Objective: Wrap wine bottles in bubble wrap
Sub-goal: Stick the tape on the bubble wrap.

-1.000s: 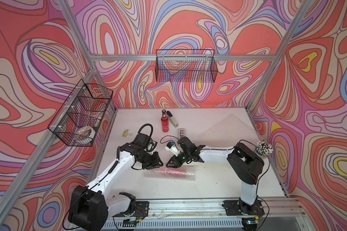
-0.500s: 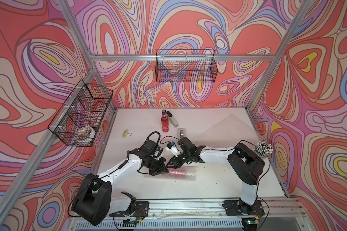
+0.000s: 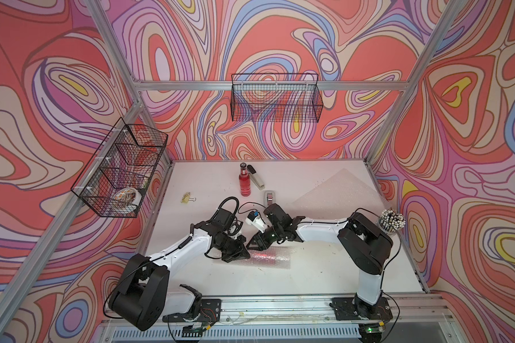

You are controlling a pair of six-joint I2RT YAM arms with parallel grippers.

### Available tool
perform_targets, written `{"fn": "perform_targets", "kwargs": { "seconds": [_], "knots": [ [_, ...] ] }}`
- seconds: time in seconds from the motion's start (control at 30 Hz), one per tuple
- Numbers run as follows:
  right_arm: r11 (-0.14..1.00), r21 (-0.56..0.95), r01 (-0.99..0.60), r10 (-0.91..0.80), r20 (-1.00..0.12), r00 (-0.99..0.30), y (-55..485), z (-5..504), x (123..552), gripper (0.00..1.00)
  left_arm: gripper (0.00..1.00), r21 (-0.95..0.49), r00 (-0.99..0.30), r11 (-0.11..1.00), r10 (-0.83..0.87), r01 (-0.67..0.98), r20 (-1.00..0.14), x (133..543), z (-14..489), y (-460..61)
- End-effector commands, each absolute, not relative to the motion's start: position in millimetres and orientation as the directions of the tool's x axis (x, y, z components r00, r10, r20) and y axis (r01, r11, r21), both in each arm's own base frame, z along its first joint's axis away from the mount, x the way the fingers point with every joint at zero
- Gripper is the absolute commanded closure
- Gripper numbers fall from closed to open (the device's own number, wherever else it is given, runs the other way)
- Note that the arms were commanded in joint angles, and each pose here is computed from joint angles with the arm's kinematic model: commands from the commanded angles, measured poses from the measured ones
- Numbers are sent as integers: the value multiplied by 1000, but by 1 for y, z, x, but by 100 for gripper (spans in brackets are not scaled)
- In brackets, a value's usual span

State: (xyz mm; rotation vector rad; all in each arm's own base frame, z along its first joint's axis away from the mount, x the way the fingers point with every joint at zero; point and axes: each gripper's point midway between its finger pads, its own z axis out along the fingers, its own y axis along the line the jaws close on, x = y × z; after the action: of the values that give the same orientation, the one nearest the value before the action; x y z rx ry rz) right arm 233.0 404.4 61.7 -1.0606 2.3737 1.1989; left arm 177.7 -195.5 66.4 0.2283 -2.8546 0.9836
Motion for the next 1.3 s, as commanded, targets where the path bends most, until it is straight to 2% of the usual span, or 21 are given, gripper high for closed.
{"fn": "perform_targets", "kwargs": {
  "seconds": [0.0, 0.4, 0.6, 0.73, 0.8, 0.87, 1.0, 1.1, 1.27],
  "knots": [
    [438, 574, -692, -479, -503, -719, 395, 54, 236, 55, 100, -506, -977, 838, -137, -201, 162, 173, 38, -175],
    [441, 576, -688, -439, -531, -725, 399, 64, 249, 53, 100, -502, -976, 842, -129, -201, 174, 173, 34, -174],
    [438, 548, -712, -417, -578, -701, 397, 86, 254, 47, 100, -505, -979, 842, -125, -191, 163, 176, 38, -175],
    [460, 514, -724, -399, -609, -685, 392, 97, 262, 48, 100, -508, -980, 840, -122, -187, 160, 178, 39, -176],
    [476, 485, -734, -394, -629, -671, 389, 103, 267, 52, 100, -509, -980, 840, -121, -186, 158, 178, 39, -176],
    [464, 480, -745, -391, -644, -658, 392, 110, 268, 61, 100, -511, -980, 839, -121, -186, 159, 178, 39, -176],
    [359, 546, -757, -406, -639, -653, 407, 115, 245, 79, 100, -513, -981, 839, -118, -182, 156, 178, 40, -177],
    [327, 579, -747, -441, -605, -663, 413, 103, 233, 82, 100, -515, -981, 837, -118, -182, 154, 178, 41, -177],
    [344, 579, -739, -457, -585, -670, 415, 83, 237, 84, 100, -516, -980, 836, -120, -185, 157, 177, 39, -177]
  ]
}}
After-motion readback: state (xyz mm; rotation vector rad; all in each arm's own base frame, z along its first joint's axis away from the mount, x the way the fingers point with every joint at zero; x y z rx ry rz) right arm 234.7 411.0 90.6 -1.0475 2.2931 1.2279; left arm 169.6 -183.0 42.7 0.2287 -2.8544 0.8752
